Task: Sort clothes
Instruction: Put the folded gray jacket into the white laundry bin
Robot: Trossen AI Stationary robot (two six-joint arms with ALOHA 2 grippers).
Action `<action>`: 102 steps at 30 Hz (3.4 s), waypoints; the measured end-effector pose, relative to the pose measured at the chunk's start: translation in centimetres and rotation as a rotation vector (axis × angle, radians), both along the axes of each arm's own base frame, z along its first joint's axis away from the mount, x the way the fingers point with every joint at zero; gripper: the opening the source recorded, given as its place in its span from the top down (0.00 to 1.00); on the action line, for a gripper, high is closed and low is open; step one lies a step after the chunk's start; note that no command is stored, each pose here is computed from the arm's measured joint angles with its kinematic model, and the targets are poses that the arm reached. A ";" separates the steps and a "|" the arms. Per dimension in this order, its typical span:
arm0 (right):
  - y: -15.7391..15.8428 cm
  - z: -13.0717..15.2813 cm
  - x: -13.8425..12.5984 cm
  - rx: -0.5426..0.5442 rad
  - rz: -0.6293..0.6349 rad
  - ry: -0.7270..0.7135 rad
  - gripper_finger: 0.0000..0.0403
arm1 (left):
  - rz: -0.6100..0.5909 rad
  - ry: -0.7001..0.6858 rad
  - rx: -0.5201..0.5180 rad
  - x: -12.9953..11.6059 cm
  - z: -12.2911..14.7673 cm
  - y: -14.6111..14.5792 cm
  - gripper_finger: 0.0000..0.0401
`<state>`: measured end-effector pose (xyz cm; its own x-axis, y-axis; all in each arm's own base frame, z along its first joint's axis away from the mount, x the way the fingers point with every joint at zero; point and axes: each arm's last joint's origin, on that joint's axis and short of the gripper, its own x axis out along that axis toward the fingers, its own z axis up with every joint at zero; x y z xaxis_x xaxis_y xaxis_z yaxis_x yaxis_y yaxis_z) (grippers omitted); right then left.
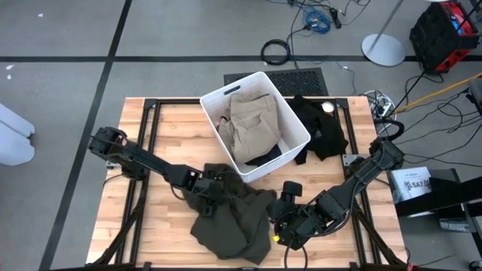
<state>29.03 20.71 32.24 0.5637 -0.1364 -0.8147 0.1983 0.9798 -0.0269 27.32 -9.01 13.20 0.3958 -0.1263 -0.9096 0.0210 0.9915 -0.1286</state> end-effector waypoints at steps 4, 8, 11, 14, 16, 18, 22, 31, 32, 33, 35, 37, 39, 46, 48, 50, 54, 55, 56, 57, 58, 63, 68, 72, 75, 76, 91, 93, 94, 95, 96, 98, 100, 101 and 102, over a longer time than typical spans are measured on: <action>0.0 0.0 0.0 -0.010 0.011 0.005 0.38 | -0.020 -0.035 -0.055 -1.9 3.5 0.1 0.90; 0.0 0.0 0.0 -0.014 0.017 0.005 0.38 | -0.024 -0.134 -0.109 -3.4 6.8 -0.2 0.90; 0.0 0.0 0.0 -0.016 0.019 0.005 0.38 | -0.041 -0.216 -0.150 -4.3 8.7 -0.6 0.90; 0.0 0.0 0.0 -0.016 0.020 0.004 0.38 | -0.067 -0.325 -0.196 -5.0 10.6 -1.0 0.90; 0.0 0.0 0.0 -0.016 0.020 0.004 0.38 | -0.081 -0.412 -0.232 -5.3 11.9 -1.2 0.90; 0.0 0.0 0.0 -0.015 0.020 0.004 0.38 | -0.092 -0.507 -0.272 -5.6 13.2 -1.4 0.90; 0.0 0.0 0.0 -0.015 0.019 0.005 0.38 | -0.103 -0.698 -0.348 -6.4 15.9 -1.5 0.90; 0.4 -0.2 -1.0 0.009 0.006 0.058 0.38 | -0.058 -0.985 -0.434 -8.0 19.8 -1.3 0.91; 0.5 -0.1 -1.2 0.010 0.005 0.062 0.38 | -0.054 -1.014 -0.441 -8.0 20.2 -1.2 0.91; 0.6 -0.1 -1.3 0.013 0.006 0.062 0.38 | -0.050 -1.050 -0.447 -8.0 20.5 -1.2 0.91; 0.9 -0.1 -1.6 0.020 0.016 0.073 0.38 | -0.040 -1.142 -0.452 -8.0 21.4 -1.1 0.91; 1.2 -0.1 -1.8 0.042 0.027 0.084 0.38 | -0.027 -1.242 -0.448 -8.1 22.4 -1.0 0.91; 1.3 0.0 -2.0 0.063 0.023 0.090 0.38 | -0.008 -1.329 -0.420 -8.3 23.8 -0.8 0.91; 2.3 -0.1 -2.8 0.117 0.041 0.120 0.38 | 0.086 -1.558 -0.211 -9.4 29.6 0.4 0.91; 2.6 -0.1 -3.1 0.122 0.042 0.121 0.38 | 0.136 -1.591 -0.135 -9.7 31.1 1.2 0.91; 2.7 -0.1 -3.2 0.122 0.048 0.121 0.38 | 0.167 -1.601 -0.067 -9.8 32.5 2.1 0.91; 2.8 -0.1 -3.3 0.122 0.050 0.120 0.38 | 0.247 -1.582 0.050 -9.4 34.4 4.4 0.91; 2.8 -0.1 -3.3 0.122 0.050 0.120 0.38 | 0.272 -1.582 0.079 -9.2 34.8 5.1 0.91; 2.8 -0.1 -3.2 0.120 0.050 0.120 0.38 | 0.291 -1.579 0.106 -9.0 35.2 5.7 0.91; 2.7 -0.1 -3.2 0.120 0.049 0.119 0.38 | 0.305 -1.584 0.129 -8.7 35.6 6.4 0.91; 2.7 -0.1 -3.2 0.119 0.049 0.118 0.38 | 0.319 -1.596 0.145 -8.4 36.1 7.1 0.91; 2.7 -0.1 -3.2 0.118 0.050 0.117 0.38 | 0.322 -1.635 0.156 -6.0 38.1 10.6 0.91; 2.7 0.0 -3.3 0.117 0.051 0.117 0.38 | 0.331 -1.588 0.116 -2.2 38.0 14.5 0.91; 2.6 0.4 -3.7 0.119 0.050 0.112 0.38 | 0.350 -1.406 0.155 0.7 35.1 17.7 0.91; 2.8 0.6 -4.2 0.113 0.049 0.102 0.38 | 0.411 -1.155 0.182 2.5 31.5 20.2 0.91; 2.9 0.7 -4.4 0.108 0.050 0.098 0.38 | 0.428 -1.069 0.181 3.0 30.2 20.9 0.91; 3.3 0.7 -5.7 0.027 0.034 0.074 0.38 | 0.362 -0.266 0.409 7.2 15.3 24.2 0.91; 3.1 0.6 -5.6 0.003 0.020 0.072 0.38 | 0.332 -0.234 0.401 8.2 13.6 24.2 0.91; 3.0 0.6 -5.6 -0.003 0.016 0.069 0.38 | 0.314 -0.219 0.398 8.6 12.9 24.2 0.91; 2.9 0.6 -5.6 -0.014 0.011 0.065 0.38 | 0.295 -0.208 0.400 8.9 12.3 24.1 0.91; 2.8 0.6 -5.6 -0.022 0.007 0.063 0.38 | 0.274 -0.198 0.402 9.2 11.8 24.1 0.91; 2.6 0.7 -5.4 -0.025 0.000 0.064 0.38 | 0.236 -0.169 0.402 9.5 10.9 24.1 0.91; 2.4 0.6 -5.3 -0.034 -0.008 0.068 0.38 | 0.202 -0.109 0.393 9.6 9.8 24.1 0.91; 2.2 0.6 -5.2 -0.036 -0.014 0.069 0.38 | 0.192 -0.071 0.386 9.4 9.3 24.0 0.91; 2.1 0.6 -5.1 -0.038 -0.019 0.071 0.38 | 0.184 -0.029 0.385 9.3 8.8 24.0 0.91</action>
<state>23.91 22.79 32.87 0.5020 -0.1780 -0.8463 0.2133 0.9738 -0.0783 36.58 14.97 22.00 0.4057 0.2956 -0.8649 -0.1625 0.9545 0.2500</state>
